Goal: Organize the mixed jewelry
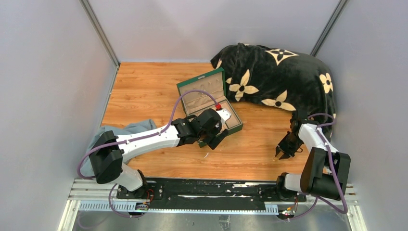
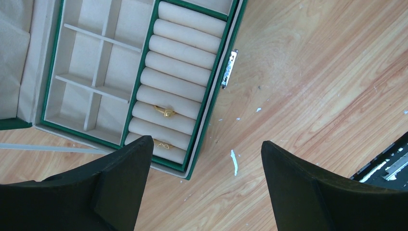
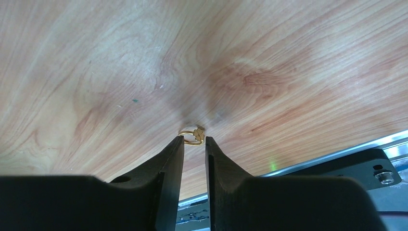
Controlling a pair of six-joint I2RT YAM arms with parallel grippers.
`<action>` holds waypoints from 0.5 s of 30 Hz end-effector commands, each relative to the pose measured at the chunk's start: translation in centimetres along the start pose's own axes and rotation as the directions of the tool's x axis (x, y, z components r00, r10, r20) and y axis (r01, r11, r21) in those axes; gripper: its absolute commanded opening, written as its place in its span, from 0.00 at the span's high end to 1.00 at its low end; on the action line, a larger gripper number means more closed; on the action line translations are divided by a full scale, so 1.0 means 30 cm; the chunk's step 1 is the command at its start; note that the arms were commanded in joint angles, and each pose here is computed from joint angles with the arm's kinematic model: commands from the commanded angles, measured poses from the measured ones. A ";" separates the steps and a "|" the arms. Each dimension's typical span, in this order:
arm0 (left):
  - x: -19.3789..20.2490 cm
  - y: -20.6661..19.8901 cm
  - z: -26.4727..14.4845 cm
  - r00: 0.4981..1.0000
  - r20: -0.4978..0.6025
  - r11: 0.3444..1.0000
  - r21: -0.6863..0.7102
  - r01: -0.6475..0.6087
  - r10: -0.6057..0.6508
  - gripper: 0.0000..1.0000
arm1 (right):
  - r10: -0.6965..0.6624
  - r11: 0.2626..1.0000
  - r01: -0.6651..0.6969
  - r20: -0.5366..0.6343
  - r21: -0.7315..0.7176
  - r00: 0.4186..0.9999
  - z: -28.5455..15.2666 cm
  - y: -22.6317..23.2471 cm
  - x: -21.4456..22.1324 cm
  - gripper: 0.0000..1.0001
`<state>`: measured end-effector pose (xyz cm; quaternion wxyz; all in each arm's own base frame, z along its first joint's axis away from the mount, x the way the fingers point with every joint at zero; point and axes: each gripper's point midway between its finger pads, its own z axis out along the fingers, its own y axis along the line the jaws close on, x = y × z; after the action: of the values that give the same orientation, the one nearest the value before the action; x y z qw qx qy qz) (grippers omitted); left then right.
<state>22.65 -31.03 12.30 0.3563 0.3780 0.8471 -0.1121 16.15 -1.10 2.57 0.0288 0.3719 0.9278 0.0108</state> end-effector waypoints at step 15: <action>-0.023 0.014 0.015 1.000 0.001 1.000 -0.020 -0.022 0.022 0.13 | -0.037 0.999 0.037 -0.053 0.013 0.998 0.043 -0.005 0.030 0.80</action>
<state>22.76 -31.05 11.88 0.3522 0.3846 0.8467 -0.1058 16.37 -0.99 1.66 0.0203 0.3644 0.9309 0.0144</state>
